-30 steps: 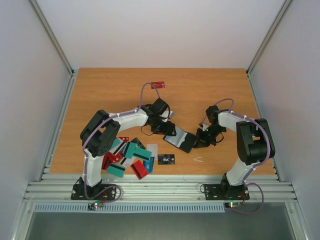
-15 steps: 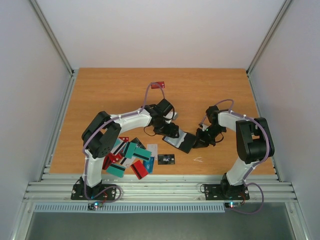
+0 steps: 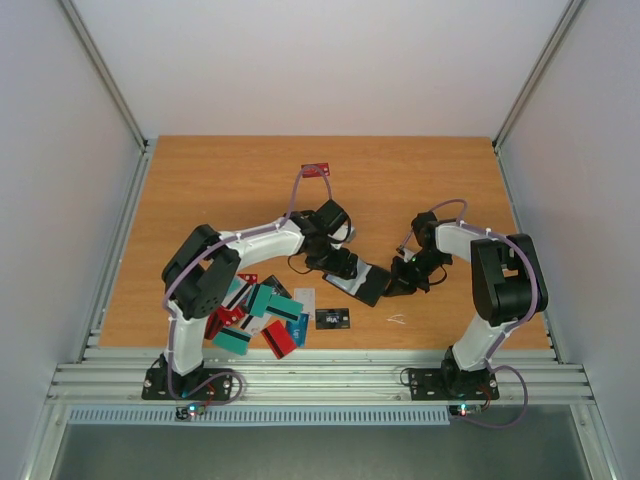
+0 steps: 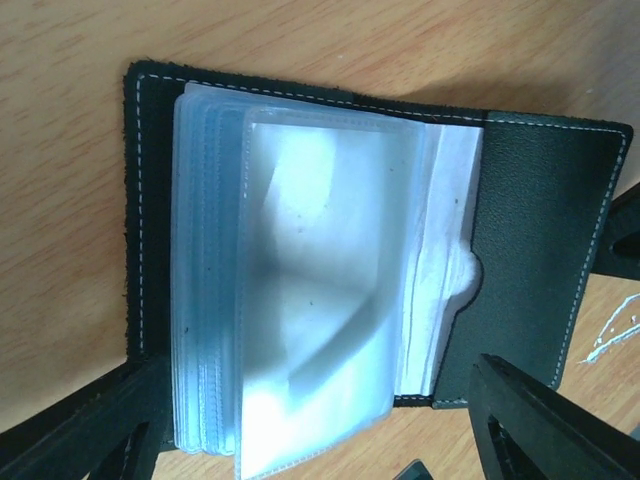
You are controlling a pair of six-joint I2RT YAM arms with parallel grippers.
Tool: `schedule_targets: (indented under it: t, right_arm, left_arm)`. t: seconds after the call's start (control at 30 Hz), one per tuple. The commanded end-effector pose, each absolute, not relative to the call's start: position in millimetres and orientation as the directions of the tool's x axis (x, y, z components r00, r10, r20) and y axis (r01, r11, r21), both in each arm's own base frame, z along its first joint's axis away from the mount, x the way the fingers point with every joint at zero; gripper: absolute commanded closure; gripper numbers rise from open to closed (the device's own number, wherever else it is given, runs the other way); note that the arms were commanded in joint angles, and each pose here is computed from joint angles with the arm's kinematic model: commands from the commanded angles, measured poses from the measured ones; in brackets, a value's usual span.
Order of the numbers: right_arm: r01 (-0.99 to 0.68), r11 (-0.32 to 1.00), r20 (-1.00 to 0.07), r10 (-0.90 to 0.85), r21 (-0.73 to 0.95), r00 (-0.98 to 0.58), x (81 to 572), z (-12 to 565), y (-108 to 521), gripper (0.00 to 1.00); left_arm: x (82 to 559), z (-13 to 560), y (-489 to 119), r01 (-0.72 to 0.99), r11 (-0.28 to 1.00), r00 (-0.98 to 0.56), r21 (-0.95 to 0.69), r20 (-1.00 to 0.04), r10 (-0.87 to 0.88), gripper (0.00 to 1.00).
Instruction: Put the credit cards into the card holder
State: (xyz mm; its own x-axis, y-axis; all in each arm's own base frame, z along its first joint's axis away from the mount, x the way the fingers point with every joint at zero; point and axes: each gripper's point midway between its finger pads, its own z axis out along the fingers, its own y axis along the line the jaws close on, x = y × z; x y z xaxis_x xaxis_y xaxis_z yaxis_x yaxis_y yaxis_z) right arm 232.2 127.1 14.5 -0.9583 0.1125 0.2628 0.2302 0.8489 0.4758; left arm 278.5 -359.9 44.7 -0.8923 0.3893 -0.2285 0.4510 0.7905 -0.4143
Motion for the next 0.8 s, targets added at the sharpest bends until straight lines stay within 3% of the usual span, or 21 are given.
schedule_targets:
  t: [0.0,0.13,0.4,0.77]
  right_arm:
    - [0.234,0.86,0.266,0.12,0.454,-0.957,232.0,2.2,124.2,0.99]
    - [0.232,0.86,0.266,0.119,0.453,-0.957,232.5,2.0,124.1,0.99]
    - [0.242,0.854,0.277,0.121,0.46,-0.953,230.3,0.3,125.7,0.99]
    - [0.251,0.846,0.274,0.131,0.471,-0.953,241.1,-1.2,129.5,0.99]
  left_arm:
    - [273.9,64.7,-362.6,0.495,0.759,-0.868,-0.423,-0.28,0.41,0.18]
    - [269.6,64.5,-364.4,0.493,0.749,-0.87,-0.443,-0.274,0.411,0.25]
    - [260.4,50.7,-364.5,0.47,0.746,-0.882,-0.472,-0.219,0.417,0.25]
    - [253.2,66.6,-391.6,0.471,0.641,-0.878,-0.606,-0.249,0.409,0.28]
